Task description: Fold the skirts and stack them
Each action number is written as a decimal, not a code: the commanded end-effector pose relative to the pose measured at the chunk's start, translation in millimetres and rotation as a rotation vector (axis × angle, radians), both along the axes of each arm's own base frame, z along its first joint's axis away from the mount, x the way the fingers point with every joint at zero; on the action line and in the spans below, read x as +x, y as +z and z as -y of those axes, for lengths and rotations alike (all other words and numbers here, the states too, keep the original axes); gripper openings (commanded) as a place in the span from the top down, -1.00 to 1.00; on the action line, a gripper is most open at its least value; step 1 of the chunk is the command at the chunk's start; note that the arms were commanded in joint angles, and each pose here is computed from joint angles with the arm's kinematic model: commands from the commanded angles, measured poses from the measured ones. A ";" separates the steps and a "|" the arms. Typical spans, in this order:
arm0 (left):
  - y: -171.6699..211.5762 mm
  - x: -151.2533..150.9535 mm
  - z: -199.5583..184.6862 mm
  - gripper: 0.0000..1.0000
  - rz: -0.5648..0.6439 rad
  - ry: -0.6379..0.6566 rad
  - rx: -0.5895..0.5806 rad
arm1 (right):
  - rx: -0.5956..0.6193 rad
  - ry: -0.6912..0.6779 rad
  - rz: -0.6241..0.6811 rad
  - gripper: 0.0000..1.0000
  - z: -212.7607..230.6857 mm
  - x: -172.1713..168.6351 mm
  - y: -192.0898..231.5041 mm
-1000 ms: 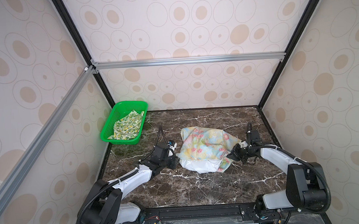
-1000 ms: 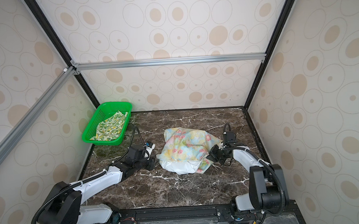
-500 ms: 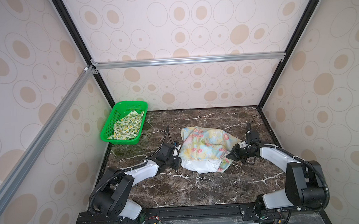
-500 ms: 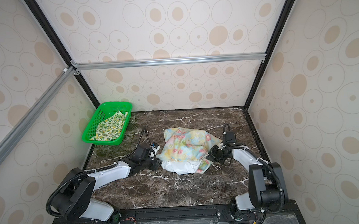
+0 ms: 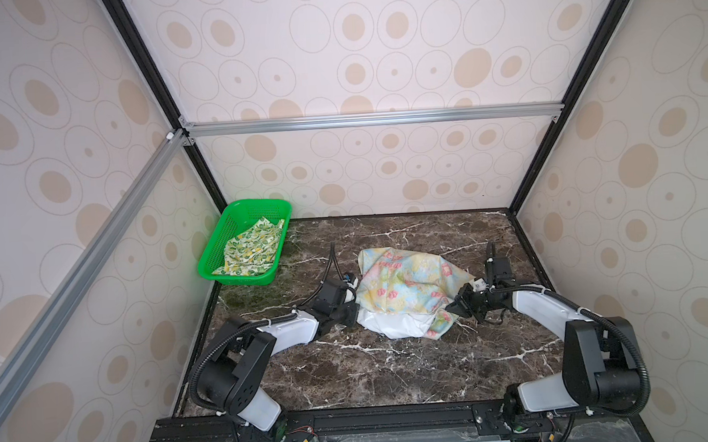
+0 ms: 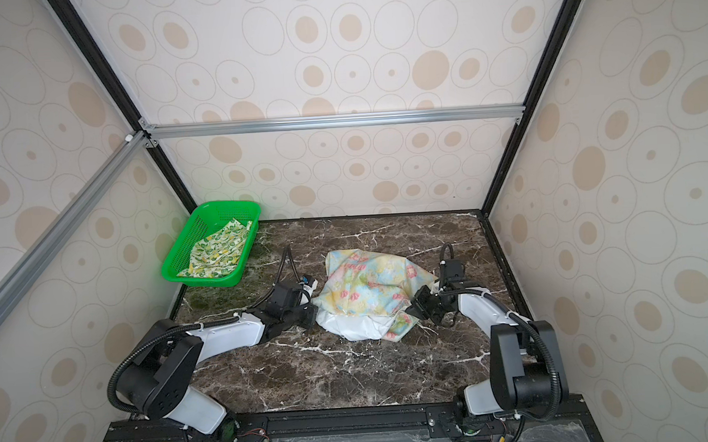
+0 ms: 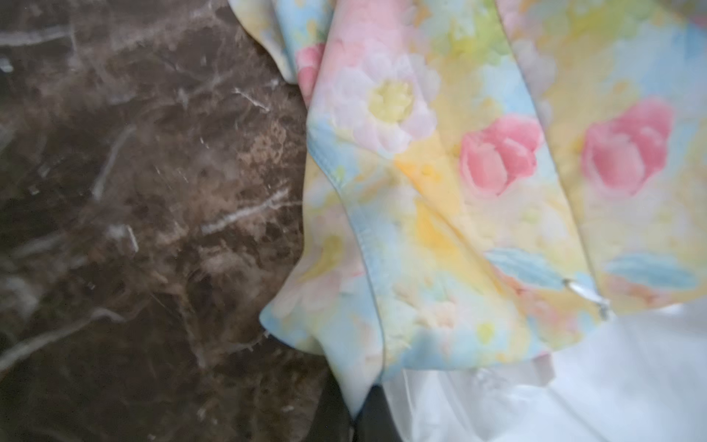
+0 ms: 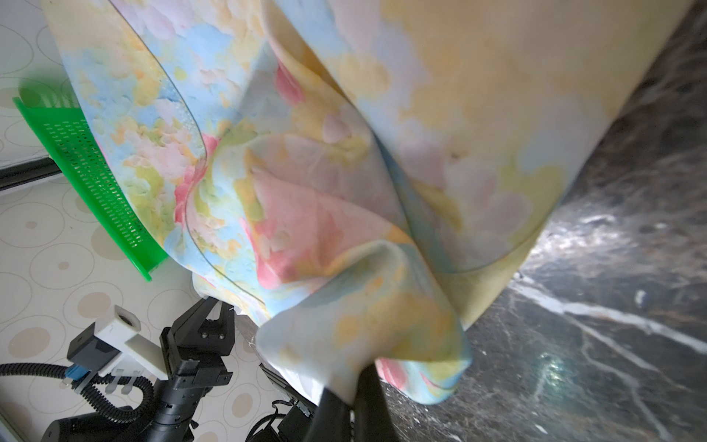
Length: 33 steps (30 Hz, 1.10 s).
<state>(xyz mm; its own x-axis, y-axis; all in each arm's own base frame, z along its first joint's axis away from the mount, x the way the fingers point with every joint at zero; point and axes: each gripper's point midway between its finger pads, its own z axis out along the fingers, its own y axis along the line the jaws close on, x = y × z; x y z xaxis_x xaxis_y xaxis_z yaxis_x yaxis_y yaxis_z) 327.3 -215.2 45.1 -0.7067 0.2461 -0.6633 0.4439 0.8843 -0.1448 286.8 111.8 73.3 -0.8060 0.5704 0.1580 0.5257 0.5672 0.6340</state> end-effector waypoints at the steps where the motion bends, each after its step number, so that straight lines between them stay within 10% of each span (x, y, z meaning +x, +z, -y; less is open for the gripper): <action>1: 21.2 21.9 13.0 1.00 0.071 0.014 -0.034 | -0.009 0.024 0.014 1.00 -2.2 3.1 9.0; 13: 121.0 62.9 -28.4 1.00 0.148 0.253 0.185 | -0.111 0.098 0.210 1.00 6.8 20.1 119.2; 26: 250.4 30.6 -74.6 1.00 0.128 0.364 0.268 | 0.223 0.211 0.389 1.00 -52.5 -35.5 245.1; 33: 203.6 40.5 -37.8 1.00 -0.048 0.163 0.315 | 0.244 0.058 0.166 1.00 -43.0 -24.4 147.6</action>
